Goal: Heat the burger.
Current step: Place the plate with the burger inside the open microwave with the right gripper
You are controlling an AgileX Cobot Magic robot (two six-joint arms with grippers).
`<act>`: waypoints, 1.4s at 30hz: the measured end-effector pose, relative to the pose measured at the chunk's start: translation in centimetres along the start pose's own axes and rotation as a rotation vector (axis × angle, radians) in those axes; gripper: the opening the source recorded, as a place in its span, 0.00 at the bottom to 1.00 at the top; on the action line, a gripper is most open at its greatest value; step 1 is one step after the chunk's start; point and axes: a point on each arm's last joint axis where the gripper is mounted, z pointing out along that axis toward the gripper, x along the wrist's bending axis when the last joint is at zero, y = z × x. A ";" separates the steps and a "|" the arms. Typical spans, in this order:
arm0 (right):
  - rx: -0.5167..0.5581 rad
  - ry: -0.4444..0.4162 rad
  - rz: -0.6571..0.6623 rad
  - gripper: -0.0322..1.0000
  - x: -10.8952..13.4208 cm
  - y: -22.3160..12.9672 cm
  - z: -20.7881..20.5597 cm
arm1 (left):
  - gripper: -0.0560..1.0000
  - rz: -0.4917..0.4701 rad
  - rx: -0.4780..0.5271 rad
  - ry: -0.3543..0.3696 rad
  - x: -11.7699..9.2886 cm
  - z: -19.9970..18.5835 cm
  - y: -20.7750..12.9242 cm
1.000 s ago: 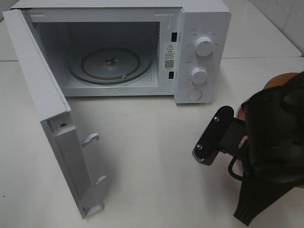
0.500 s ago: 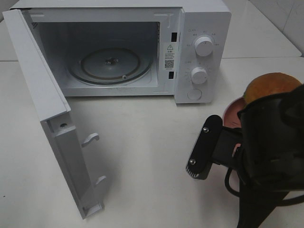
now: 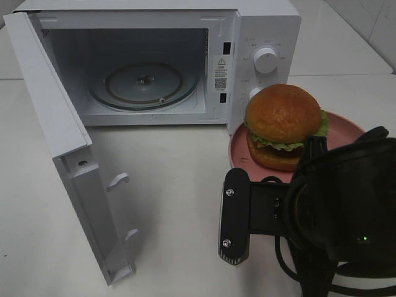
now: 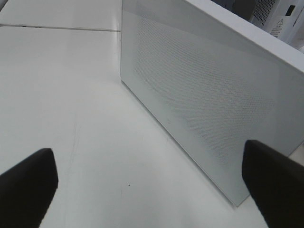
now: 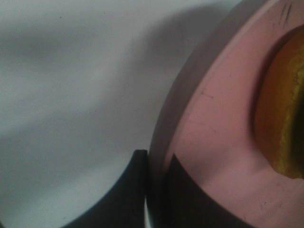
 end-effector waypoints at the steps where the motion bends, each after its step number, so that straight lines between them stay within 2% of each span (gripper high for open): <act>1: -0.013 -0.009 -0.020 0.09 -0.1 0.1 0.0 | 0.98 0.000 0.000 0.000 0.0 0.0 0.0; 10: -0.129 -0.038 -0.132 0.09 -0.3 1.2 -0.1 | 0.98 0.000 0.000 0.000 0.0 0.0 0.0; 17: -0.245 -0.048 -0.310 0.09 0.0 2.2 -0.2 | 0.98 0.000 0.000 0.000 0.0 0.0 0.0; 22: -0.284 -0.054 -0.376 0.09 0.1 2.5 -0.3 | 0.98 0.000 0.000 0.000 0.0 0.0 0.0; 30: -0.313 -0.054 -0.378 0.09 0.2 2.7 -0.4 | 0.98 0.000 0.000 0.000 0.0 0.0 0.0; 35: -0.367 -0.062 -0.437 0.09 0.0 3.1 -0.4 | 0.98 0.000 0.000 0.000 0.0 0.0 0.0; 42: -0.402 -0.072 -0.486 0.09 -1.6 2.7 0.6 | 0.98 0.000 0.000 0.000 0.0 0.0 0.0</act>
